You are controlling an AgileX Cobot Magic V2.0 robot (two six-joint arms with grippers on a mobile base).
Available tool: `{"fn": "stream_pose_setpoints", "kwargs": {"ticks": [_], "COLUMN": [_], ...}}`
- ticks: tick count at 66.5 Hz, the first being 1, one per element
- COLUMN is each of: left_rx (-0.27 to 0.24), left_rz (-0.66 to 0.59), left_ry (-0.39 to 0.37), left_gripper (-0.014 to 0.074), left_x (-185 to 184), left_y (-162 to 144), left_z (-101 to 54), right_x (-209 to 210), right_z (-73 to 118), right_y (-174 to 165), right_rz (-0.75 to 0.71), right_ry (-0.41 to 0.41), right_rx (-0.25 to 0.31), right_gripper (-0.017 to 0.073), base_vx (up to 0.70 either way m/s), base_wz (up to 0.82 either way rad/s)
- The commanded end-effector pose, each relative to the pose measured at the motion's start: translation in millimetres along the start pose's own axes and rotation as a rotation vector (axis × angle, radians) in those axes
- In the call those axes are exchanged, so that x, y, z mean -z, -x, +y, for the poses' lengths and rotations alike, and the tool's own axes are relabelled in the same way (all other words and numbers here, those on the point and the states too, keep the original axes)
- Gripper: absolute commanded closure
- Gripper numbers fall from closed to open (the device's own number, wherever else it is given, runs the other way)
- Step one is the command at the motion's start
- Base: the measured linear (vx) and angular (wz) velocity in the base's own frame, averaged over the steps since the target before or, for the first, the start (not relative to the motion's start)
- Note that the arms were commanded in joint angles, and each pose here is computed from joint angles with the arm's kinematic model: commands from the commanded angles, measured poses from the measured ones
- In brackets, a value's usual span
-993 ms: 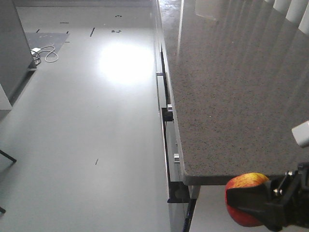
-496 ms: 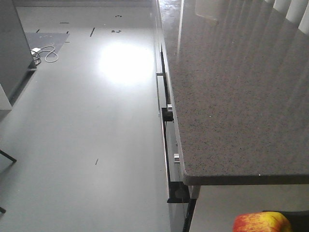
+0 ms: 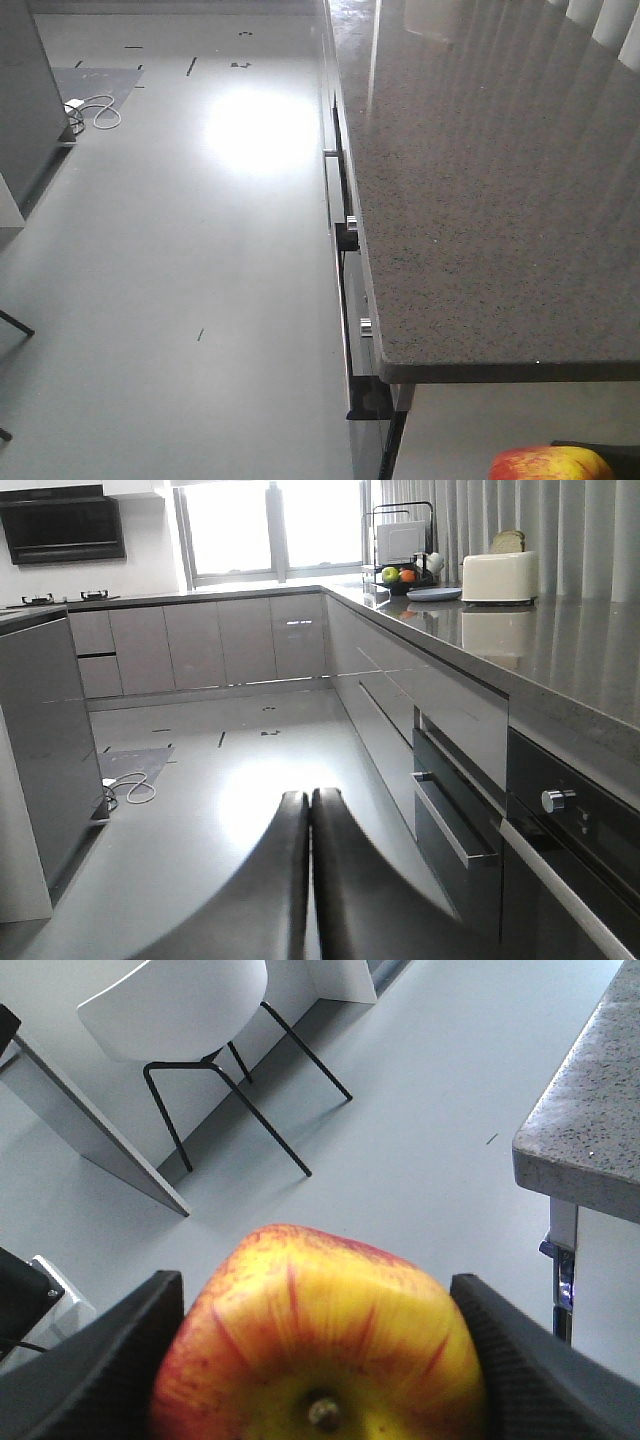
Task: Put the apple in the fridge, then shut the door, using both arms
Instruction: 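Drive away from the counter holding the apple in the right gripper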
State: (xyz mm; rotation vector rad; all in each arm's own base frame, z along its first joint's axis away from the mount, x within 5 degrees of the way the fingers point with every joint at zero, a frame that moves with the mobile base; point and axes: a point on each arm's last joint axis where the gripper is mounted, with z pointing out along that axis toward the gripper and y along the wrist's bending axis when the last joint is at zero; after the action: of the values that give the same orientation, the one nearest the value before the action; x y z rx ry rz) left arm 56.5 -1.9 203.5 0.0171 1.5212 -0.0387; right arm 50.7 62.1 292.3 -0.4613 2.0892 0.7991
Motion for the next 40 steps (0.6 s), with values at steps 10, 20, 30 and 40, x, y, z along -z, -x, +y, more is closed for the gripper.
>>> {"fn": "stream_pose_setpoints", "kwargs": {"ticks": [10, 20, 30, 40], "left_rx": [0.015, 0.015, 0.015, 0.015], "left_rz": [-0.098, -0.098, -0.098, -0.098], "left_ry": [-0.014, -0.014, -0.014, -0.014], "left_gripper": [0.06, 0.06, 0.06, 0.06], "left_x": [2.2, 2.2, 2.2, 2.2], "left_y": [12.5, 12.5, 12.5, 12.5], "left_z": [-1.0, -1.0, -1.0, -1.0], "right_x": [2.9, 2.8, 2.8, 2.8], "right_z": [4.1, 4.2, 4.2, 4.2], "right_y": [10.8, 10.6, 10.6, 10.6], "right_rz": [-0.07, -0.068, -0.068, -0.068], "right_ry": [0.022, 0.023, 0.023, 0.023], "right_rx": [-0.014, -0.013, -0.013, -0.013], "right_gripper": [0.041, 0.041, 0.041, 0.041], "base_vx": [0.0, 0.0, 0.0, -0.02], "base_wz": [0.0, 0.0, 0.02, 0.09]}}
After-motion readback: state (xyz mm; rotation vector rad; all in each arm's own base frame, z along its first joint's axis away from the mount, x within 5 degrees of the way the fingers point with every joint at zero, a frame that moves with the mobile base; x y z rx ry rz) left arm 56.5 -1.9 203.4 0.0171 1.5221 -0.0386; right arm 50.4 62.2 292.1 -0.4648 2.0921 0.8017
